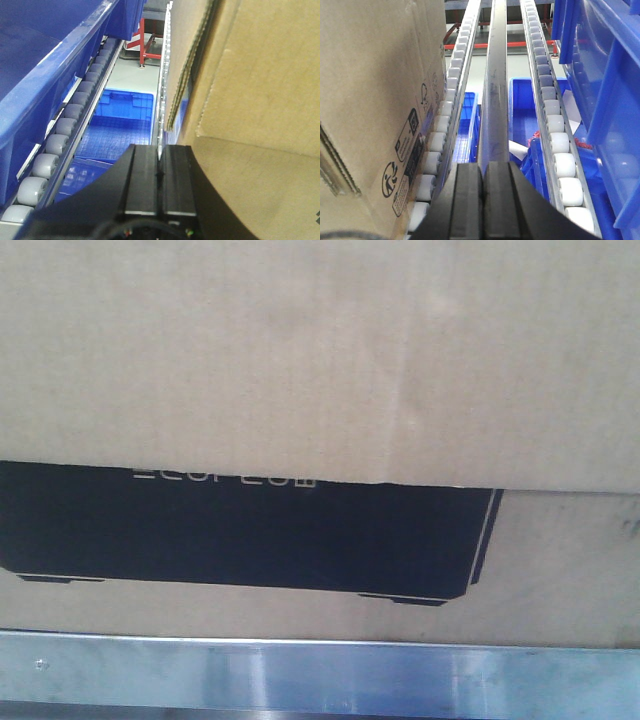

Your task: Grab box from left shelf to table start

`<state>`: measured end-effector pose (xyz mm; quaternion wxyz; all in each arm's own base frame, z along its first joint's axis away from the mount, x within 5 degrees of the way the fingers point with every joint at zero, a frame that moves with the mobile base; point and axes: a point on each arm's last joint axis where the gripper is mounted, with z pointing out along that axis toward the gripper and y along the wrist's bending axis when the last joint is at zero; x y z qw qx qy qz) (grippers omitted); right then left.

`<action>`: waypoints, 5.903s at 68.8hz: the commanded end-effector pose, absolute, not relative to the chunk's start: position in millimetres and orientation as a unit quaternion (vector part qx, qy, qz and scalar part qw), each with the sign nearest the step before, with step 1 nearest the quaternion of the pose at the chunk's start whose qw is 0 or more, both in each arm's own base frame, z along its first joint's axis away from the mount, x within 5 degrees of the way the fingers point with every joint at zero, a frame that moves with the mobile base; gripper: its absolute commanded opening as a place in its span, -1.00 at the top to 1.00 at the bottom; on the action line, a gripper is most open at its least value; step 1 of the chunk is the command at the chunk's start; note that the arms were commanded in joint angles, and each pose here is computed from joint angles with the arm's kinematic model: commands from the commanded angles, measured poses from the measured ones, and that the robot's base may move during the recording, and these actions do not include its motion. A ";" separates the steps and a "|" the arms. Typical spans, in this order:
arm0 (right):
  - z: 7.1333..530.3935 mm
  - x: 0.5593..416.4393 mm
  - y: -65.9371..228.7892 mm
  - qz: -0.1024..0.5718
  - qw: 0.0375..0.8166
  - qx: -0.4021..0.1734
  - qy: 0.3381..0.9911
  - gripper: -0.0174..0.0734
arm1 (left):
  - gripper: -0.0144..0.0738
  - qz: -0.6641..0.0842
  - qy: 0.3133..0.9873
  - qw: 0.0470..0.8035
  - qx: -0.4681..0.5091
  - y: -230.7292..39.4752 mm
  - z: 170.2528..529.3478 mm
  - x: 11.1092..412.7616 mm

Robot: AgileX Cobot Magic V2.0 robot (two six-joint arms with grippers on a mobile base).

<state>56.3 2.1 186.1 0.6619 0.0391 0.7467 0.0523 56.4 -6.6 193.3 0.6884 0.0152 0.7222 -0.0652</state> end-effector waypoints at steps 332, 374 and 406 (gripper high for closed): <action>407.5 205.6 33.6 0.120 0.420 -0.042 0.899 -0.71 | -0.31 0.007 0.964 0.255 0.071 -43.5 406.6 247.8; 396.8 246.2 44.5 0.089 0.313 -0.029 0.945 -0.71 | -0.31 0.007 0.965 0.253 0.071 -43.5 406.4 247.4; 395.8 257.3 54.8 0.034 0.290 -0.019 0.956 -0.61 | -0.31 0.007 0.965 0.252 0.071 -43.4 406.3 247.3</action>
